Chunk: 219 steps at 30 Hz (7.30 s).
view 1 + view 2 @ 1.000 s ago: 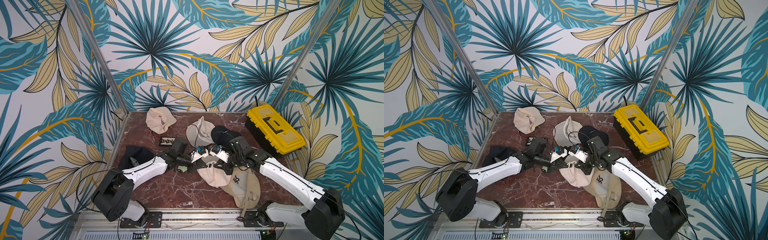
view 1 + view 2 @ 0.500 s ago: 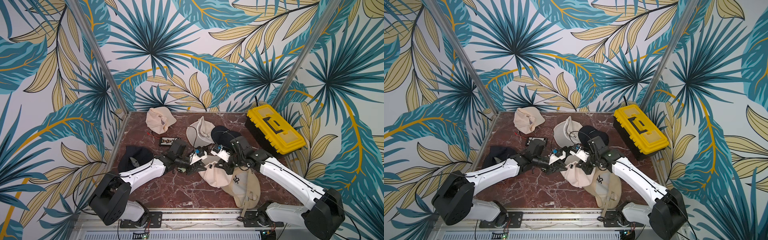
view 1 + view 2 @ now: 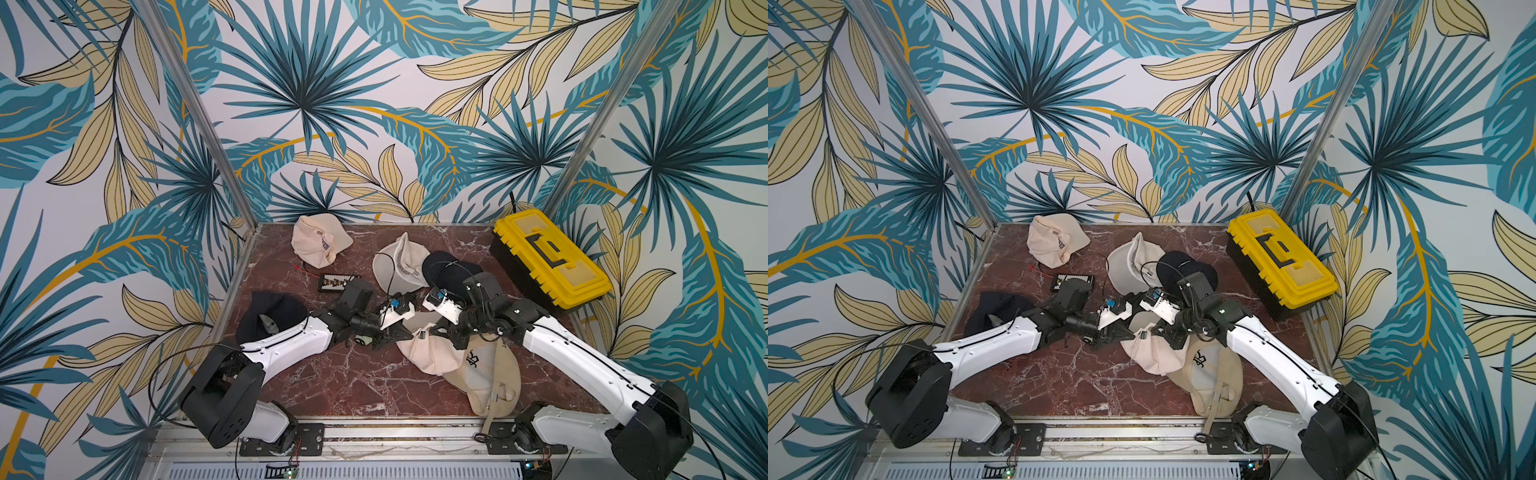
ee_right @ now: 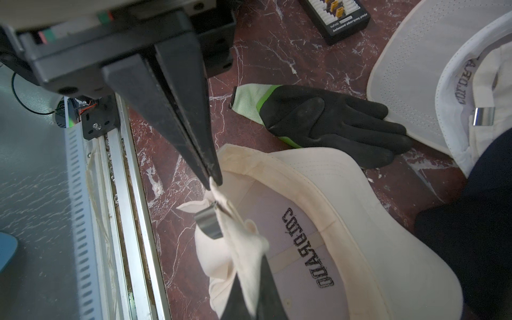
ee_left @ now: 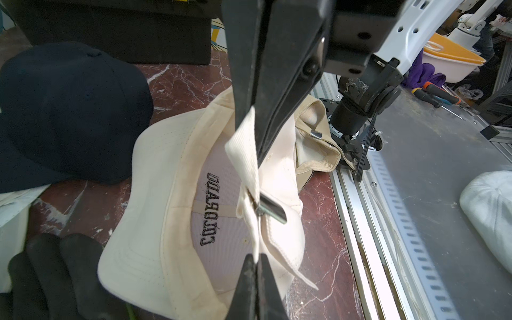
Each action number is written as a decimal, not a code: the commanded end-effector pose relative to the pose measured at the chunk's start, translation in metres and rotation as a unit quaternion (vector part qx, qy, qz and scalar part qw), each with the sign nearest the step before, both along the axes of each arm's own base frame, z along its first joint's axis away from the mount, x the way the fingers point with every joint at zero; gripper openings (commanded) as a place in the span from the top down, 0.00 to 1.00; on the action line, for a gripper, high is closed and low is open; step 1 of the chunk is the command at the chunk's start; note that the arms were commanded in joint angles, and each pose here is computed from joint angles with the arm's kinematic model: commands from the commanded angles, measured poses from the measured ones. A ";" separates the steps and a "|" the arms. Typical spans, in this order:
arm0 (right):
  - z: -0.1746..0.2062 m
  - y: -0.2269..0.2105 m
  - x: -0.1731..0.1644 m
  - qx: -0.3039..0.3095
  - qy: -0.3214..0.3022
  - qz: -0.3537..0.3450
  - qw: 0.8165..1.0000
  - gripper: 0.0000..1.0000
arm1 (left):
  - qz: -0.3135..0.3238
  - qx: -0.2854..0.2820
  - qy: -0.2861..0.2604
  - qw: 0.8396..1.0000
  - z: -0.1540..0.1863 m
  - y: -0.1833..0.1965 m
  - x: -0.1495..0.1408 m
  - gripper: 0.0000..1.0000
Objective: Open the adjustable buckle of the baseball cap
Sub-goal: Pull the adjustable strap on the baseball cap.
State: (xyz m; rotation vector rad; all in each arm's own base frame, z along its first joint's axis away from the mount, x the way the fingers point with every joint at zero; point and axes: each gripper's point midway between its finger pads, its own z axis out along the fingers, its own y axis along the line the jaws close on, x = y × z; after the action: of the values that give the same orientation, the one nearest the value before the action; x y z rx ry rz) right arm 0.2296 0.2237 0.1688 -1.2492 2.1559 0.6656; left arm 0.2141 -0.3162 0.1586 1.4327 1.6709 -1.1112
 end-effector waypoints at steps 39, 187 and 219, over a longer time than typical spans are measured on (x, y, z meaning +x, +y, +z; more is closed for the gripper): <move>0.051 0.029 0.025 0.200 0.164 -0.009 0.966 1.00 | 0.271 0.041 -0.142 0.951 0.080 0.013 0.130 0.29; 0.085 0.034 0.031 0.354 0.075 -0.018 0.932 1.00 | 0.169 -0.112 -0.093 0.975 0.153 -0.015 0.051 1.00; 0.060 0.012 0.048 0.290 0.015 -0.126 0.949 0.50 | 0.378 -0.176 -0.163 0.894 0.214 0.064 0.101 1.00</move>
State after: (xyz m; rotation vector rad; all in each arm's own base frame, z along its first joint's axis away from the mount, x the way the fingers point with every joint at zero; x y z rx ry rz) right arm 0.2728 0.2460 0.2178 -0.6725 1.9398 1.2279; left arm 0.3132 -0.2761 0.3184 0.6893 1.6180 -0.7267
